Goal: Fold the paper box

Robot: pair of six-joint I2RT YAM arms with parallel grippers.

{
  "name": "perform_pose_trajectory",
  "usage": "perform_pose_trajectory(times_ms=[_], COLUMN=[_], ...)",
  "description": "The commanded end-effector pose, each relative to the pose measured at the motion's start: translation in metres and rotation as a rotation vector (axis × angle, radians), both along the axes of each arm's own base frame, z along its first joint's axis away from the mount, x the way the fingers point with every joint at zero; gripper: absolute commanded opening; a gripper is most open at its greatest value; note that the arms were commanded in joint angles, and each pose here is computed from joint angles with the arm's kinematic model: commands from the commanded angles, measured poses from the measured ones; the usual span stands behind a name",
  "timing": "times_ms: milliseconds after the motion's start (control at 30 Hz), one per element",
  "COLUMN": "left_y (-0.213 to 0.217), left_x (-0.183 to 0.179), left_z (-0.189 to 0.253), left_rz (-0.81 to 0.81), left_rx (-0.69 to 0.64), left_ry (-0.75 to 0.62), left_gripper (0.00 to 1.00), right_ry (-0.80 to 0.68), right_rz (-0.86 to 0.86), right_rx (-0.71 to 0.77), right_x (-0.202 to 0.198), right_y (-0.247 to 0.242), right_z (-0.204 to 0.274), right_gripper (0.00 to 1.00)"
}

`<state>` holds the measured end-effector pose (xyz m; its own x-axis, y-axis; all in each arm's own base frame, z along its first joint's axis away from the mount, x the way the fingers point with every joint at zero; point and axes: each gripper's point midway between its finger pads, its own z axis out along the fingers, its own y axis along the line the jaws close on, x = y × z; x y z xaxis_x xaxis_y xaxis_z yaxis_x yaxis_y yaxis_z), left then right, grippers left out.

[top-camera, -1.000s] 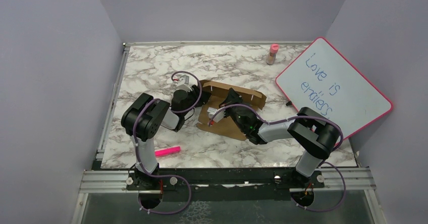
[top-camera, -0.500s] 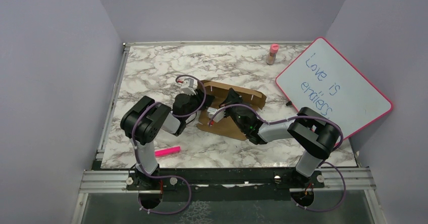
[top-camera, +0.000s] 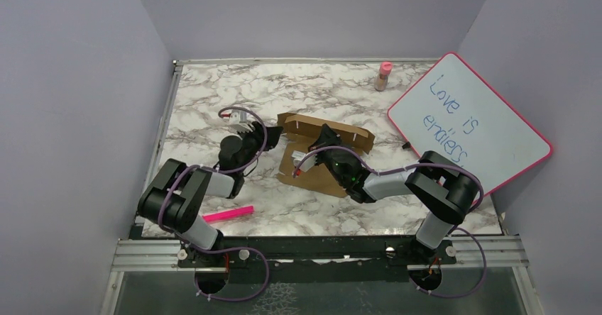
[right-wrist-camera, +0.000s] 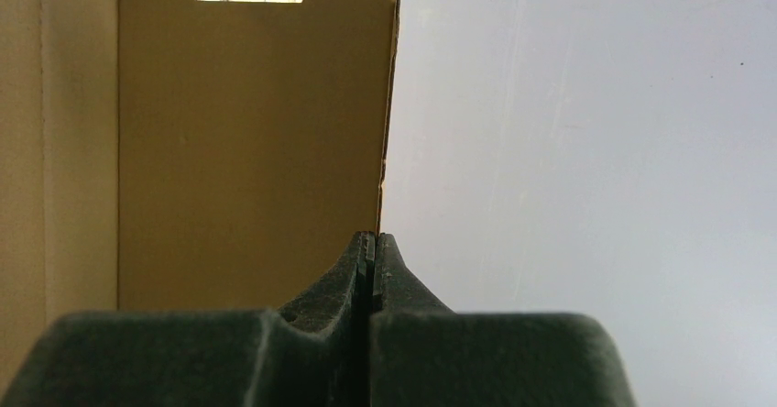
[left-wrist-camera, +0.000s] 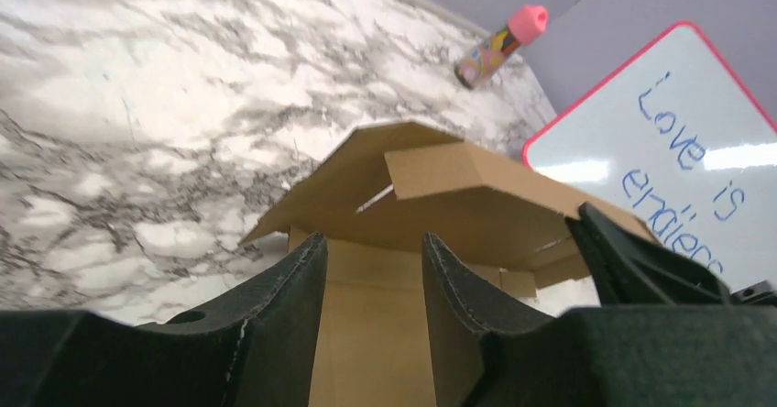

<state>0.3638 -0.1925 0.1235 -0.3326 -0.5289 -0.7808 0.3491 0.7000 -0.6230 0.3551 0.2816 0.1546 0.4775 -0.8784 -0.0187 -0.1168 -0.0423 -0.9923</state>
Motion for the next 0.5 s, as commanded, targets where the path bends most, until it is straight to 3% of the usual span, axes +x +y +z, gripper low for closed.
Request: perform_pose_trajectory(times_ms=[0,133,467], left_y=[0.027,0.033,0.028], left_x=[0.008,0.02,0.025], left_z=[0.03,0.034,0.02], left_rz=[0.077,0.055,-0.141], left_rx=[0.015,0.057,0.274], left_ry=[-0.091,-0.108,-0.233], left_gripper=[0.46,0.55,0.63], right_ry=[0.001,0.008,0.024], right_rz=[0.026,0.027,0.027], right_rx=[0.03,0.03,0.027], right_x=[-0.004,-0.004,-0.005], right_y=[0.004,0.005,0.004], right_z=[0.006,0.004,0.003], right_gripper=[0.02,0.02,0.02])
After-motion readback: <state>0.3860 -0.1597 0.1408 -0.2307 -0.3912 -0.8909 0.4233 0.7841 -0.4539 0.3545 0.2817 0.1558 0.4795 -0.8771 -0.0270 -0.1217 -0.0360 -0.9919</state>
